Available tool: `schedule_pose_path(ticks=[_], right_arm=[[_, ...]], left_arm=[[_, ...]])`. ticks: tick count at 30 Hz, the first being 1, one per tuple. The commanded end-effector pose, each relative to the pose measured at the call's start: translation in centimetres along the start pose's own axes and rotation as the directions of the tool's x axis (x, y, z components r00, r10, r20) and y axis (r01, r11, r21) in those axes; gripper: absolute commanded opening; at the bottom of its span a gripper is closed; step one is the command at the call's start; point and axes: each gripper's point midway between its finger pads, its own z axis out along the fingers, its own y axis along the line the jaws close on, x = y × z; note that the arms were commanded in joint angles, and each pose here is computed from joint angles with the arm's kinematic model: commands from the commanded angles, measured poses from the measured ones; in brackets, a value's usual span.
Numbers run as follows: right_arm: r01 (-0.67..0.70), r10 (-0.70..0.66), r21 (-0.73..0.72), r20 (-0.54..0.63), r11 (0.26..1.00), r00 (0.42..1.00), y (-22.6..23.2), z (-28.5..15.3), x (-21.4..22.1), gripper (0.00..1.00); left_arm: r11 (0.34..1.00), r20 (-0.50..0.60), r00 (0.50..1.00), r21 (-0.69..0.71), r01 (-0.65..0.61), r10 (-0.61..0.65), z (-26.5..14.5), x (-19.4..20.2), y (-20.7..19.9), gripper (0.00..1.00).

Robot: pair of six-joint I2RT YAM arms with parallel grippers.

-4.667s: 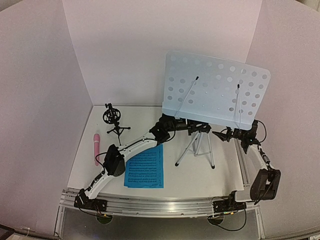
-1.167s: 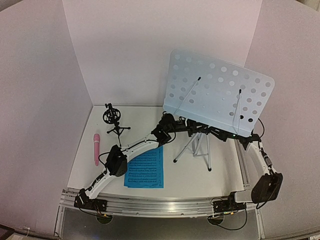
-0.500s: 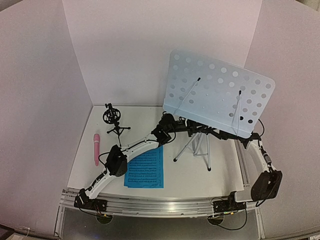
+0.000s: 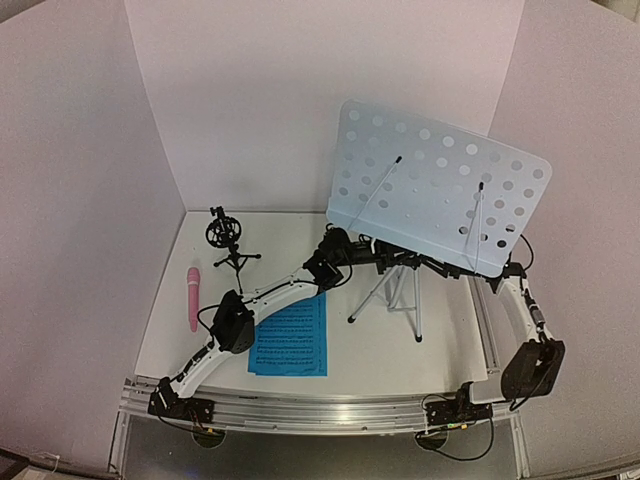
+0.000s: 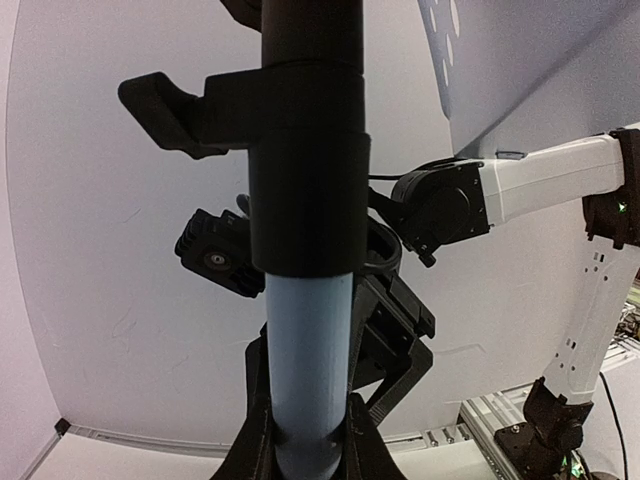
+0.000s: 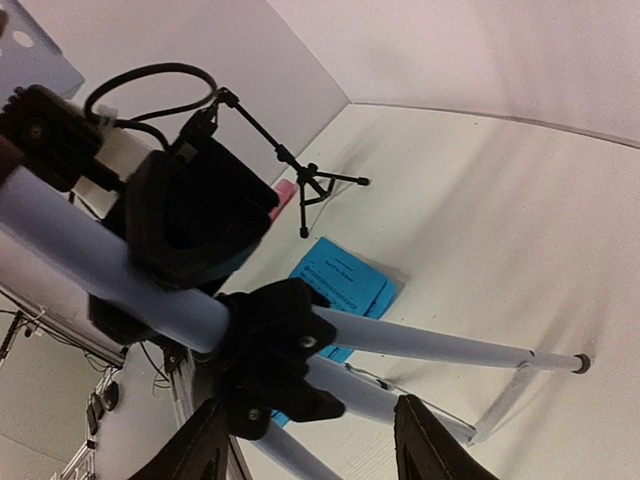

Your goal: Set up the instrument practice props

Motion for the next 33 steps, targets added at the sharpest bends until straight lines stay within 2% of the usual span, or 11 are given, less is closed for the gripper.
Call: schedule_pose_path(ticks=[1, 6, 16, 27, 33], right_arm=[[0.060, -0.061, -0.191, -0.002, 0.980, 0.998, 3.4, 0.4, -1.1, 0.54], [0.083, -0.084, -0.238, 0.005, 0.968, 0.996, 3.5, 0.6, -1.8, 0.48], [0.094, -0.096, -0.168, -0.005, 0.981, 0.995, 1.5, 1.2, -1.8, 0.47], [0.068, -0.071, -0.187, -0.011, 0.980, 0.997, 1.1, 1.5, -1.8, 0.15], [-0.078, 0.073, -0.125, -0.043, 0.989, 0.996, 0.2, 1.6, -0.6, 0.08]], left_arm=[[0.994, 0.074, 0.994, -0.080, -0.073, 0.079, 0.1, -3.2, 1.1, 0.00], [0.994, 0.064, 0.995, -0.083, -0.065, 0.070, 0.2, -2.7, 1.2, 0.00], [0.995, 0.069, 0.995, -0.079, -0.066, 0.071, 0.2, -2.8, 1.2, 0.00], [0.995, 0.070, 0.995, -0.081, -0.065, 0.071, 0.2, -2.6, 1.3, 0.00], [0.993, 0.074, 0.993, -0.092, -0.080, 0.087, 0.3, -2.7, 1.4, 0.00]])
